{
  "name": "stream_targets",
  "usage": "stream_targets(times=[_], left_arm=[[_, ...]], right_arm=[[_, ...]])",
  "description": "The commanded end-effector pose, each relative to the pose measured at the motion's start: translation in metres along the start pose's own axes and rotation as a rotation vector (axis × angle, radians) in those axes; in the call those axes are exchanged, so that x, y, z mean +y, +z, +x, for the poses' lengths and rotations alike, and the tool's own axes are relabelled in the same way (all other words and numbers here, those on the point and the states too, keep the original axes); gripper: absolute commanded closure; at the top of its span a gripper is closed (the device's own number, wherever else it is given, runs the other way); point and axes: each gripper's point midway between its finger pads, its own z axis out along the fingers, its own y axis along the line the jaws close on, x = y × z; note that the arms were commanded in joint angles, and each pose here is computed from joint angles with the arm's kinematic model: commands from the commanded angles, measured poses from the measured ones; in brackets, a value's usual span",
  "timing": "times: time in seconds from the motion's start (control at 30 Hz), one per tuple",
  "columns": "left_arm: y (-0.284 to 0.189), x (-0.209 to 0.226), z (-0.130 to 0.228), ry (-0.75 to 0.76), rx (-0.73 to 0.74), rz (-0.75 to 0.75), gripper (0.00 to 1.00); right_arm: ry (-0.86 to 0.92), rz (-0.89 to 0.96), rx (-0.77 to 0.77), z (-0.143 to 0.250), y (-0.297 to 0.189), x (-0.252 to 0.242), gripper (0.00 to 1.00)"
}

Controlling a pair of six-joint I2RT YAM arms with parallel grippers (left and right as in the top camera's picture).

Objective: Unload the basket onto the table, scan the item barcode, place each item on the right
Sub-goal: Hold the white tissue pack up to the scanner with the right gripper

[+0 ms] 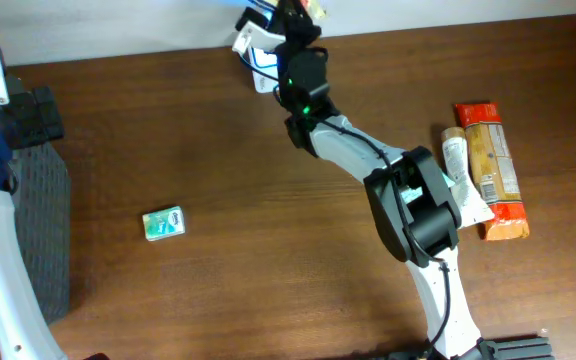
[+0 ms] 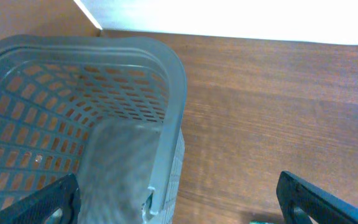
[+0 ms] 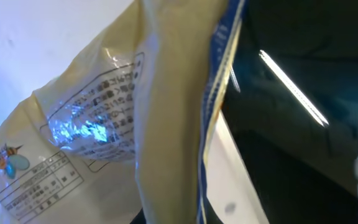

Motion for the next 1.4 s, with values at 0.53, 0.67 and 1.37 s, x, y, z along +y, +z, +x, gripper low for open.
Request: stream_targets(times=[0.53,0.67,1.37], left_arm=[[-0.004,0.002,-0.003,0.011,-0.013,-0.005,0.01],[-0.004,0.002,-0.003,0.011,-0.013,-0.005,0.01],[-0.004,0.002,-0.003,0.011,-0.013,-0.005,0.01]], right_arm=[[0.044,-0.057,-0.025,0.024,0.031,0.048,0.96],[0.044,-0.065,-0.022,0.026,0.030,0.052,0.96],[0.034,-0.124,0.077,0.022,0.013,0.092,0.96]])
